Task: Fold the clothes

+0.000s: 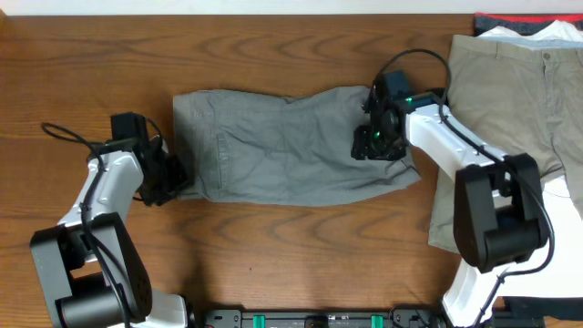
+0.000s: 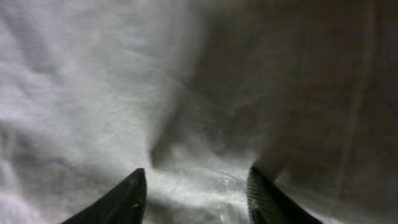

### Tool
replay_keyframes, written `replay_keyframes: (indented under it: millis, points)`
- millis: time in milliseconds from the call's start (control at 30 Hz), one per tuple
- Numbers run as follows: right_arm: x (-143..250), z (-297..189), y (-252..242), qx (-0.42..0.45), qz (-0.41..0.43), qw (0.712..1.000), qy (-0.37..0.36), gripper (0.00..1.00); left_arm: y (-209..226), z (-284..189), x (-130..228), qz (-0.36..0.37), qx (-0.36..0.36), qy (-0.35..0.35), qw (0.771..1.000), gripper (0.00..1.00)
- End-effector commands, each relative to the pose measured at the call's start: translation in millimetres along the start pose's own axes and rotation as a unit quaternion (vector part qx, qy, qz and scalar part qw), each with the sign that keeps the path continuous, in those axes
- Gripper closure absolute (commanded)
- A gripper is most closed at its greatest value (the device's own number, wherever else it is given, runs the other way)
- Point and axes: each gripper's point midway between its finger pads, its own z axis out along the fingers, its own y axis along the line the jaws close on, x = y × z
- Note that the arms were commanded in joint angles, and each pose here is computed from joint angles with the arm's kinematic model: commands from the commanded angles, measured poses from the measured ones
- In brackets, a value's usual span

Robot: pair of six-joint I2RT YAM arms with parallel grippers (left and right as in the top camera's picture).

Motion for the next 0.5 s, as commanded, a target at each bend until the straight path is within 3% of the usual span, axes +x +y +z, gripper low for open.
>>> replay_keyframes:
  millis: [0,200,367,467]
  points:
    - [-2,4,-7,-0.001,0.014,1.000,0.002,0.51,3,6,5,0.012,-0.004,0.006,1.000,0.72]
    - [-1,5,-18,0.029,0.029,0.999,0.000,0.60,20,16,18,0.025,-0.041,0.026,0.998,0.90]
    - [10,4,-50,0.115,0.079,0.990,0.005,0.69,42,28,31,0.018,-0.091,0.063,0.994,0.93]
    - [20,6,-72,0.162,0.113,0.980,0.004,0.80,47,37,34,0.010,-0.097,0.078,0.992,0.94]
